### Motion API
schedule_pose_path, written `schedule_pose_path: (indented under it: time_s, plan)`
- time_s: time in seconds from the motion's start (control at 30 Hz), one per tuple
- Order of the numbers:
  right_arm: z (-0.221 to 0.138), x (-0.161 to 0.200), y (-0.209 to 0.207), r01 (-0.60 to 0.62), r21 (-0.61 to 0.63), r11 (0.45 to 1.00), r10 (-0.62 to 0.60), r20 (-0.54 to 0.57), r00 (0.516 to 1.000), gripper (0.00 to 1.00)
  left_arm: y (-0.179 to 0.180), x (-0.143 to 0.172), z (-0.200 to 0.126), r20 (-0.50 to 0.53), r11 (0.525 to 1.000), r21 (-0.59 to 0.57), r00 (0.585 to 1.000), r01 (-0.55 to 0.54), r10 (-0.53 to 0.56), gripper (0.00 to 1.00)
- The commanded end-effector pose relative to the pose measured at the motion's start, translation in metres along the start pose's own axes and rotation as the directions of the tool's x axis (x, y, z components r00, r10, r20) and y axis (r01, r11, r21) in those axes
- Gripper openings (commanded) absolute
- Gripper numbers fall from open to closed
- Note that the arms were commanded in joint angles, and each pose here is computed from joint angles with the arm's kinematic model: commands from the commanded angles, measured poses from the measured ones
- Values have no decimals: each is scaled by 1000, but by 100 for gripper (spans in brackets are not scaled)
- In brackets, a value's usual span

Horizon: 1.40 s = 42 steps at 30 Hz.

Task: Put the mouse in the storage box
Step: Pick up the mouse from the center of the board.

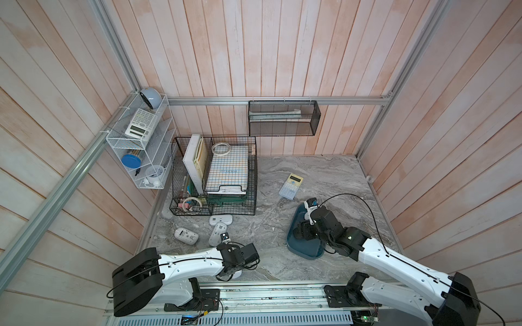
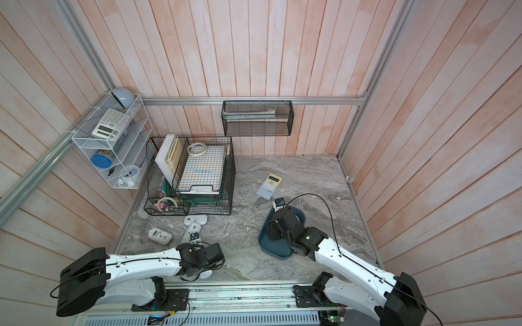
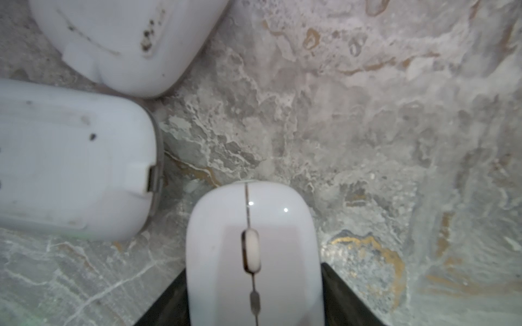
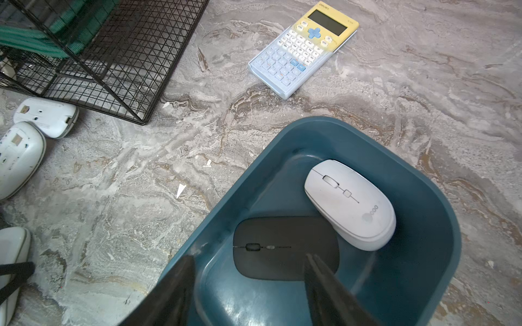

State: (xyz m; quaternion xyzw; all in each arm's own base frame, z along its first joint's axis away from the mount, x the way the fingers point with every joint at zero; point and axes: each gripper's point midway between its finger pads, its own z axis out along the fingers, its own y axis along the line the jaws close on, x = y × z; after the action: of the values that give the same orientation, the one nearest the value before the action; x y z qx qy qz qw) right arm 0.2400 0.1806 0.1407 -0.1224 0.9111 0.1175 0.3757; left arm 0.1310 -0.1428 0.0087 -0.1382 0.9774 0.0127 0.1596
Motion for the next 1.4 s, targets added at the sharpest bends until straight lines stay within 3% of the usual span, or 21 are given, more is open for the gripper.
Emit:
schedule_pose_path:
  time_s: [0.0, 0.1, 0.3, 0.4, 0.5, 0.63, 0.77, 0.87, 1.07, 1.27, 1.37]
  plan:
    - [0, 6, -4, -4, 11, 1000, 4, -21, 1000, 67, 2, 29, 28, -116, 1000, 13, 993, 7, -5, 67]
    - [0, 7, -4, -4, 11, 1000, 4, -23, 1000, 67, -5, 23, 23, -97, 1000, 19, 995, -14, 16, 65]
    - [-2, 6, -3, -17, -1, 1000, 17, -21, 1000, 67, -41, -9, -11, 19, 984, 130, 993, -118, 117, 50]
    - [-6, 3, 1, -24, -21, 999, 24, -11, 1000, 67, -65, -32, -41, 116, 951, 218, 974, -217, 196, 50]
    - [-15, -7, 6, -41, -52, 998, 42, 10, 999, 67, -90, -63, -84, 267, 899, 282, 927, -336, 263, 49]
    - [-36, -29, 24, -81, -164, 983, 94, 70, 993, 67, -117, -105, -146, 491, 821, 305, 818, -482, 299, 45]
    - [-64, -53, 40, -94, -284, 954, 137, 135, 981, 66, -135, -134, -183, 684, 758, 231, 656, -609, 318, 40]
    - [-82, -66, 48, -103, -339, 935, 163, 155, 974, 66, -144, -145, -197, 764, 724, 157, 547, -672, 342, 40]
    - [-99, -79, 76, -103, -497, 862, 201, 148, 968, 66, -165, -135, -200, 864, 559, 24, 299, -829, 405, 40]
    - [-94, -84, 101, -90, -582, 808, 185, 105, 977, 66, -169, -116, -199, 881, 430, -16, 190, -903, 432, 40]
    - [-92, -88, 116, -100, -642, 760, 199, 84, 976, 66, -169, -111, -194, 871, 403, -28, 176, -915, 460, 40]
